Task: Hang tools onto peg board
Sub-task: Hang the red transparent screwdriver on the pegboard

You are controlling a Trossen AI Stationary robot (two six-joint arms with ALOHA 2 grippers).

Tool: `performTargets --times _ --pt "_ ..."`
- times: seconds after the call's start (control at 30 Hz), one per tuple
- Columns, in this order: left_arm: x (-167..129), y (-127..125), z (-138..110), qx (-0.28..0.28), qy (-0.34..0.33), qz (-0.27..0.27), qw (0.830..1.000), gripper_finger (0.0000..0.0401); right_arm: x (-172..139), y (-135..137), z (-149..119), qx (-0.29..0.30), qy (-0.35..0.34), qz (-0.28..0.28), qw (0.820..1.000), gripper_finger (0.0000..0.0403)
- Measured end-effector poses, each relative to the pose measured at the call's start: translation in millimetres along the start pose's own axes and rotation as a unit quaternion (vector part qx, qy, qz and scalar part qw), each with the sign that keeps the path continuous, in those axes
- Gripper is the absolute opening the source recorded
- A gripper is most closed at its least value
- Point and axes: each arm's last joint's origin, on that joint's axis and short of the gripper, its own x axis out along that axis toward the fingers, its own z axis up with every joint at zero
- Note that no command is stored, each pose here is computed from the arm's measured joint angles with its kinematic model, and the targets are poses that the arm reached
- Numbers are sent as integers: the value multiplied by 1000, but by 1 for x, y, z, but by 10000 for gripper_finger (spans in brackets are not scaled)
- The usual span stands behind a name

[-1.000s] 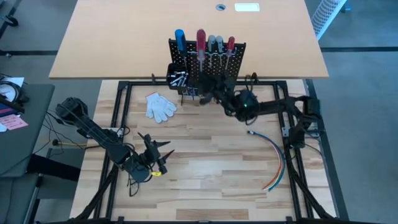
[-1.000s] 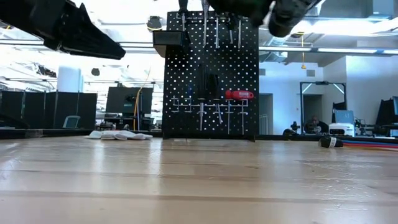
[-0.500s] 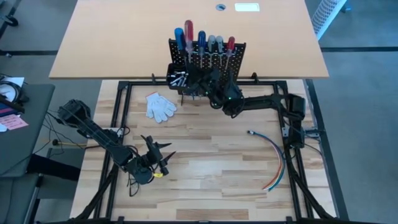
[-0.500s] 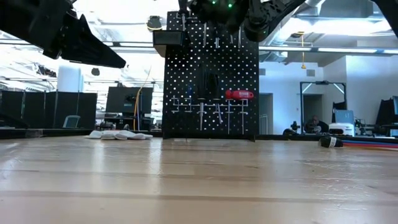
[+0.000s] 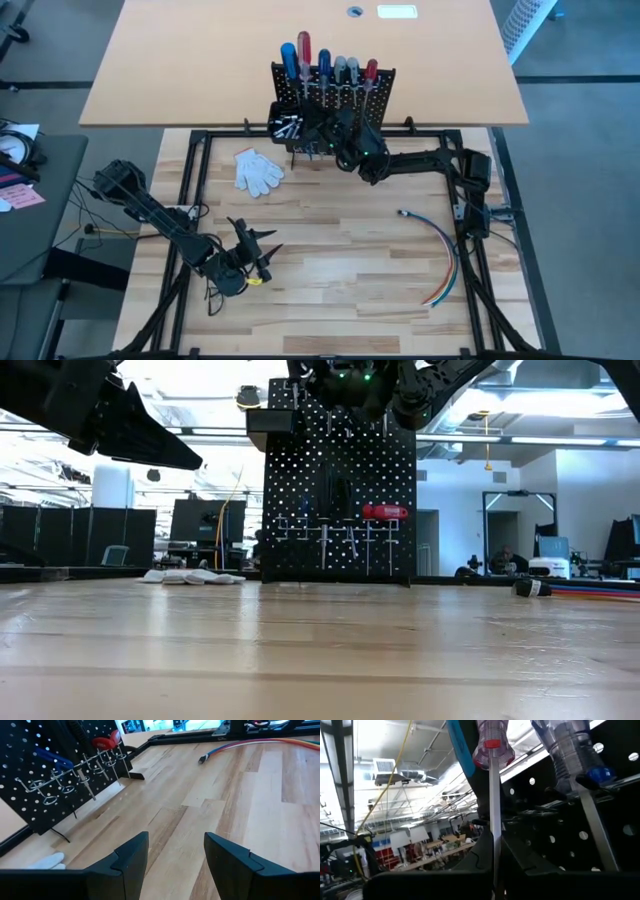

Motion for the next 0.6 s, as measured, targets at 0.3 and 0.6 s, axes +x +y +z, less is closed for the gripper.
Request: performTargets --times 0.3,0.6 --pt "0 0 0 -1 3 -6 1000 189 1 -2 -2 -23 11 -14 1000 20" --pt "0 0 0 -2 4 -7 1000 189 3 -6 -2 -60 12 -22 998 20"
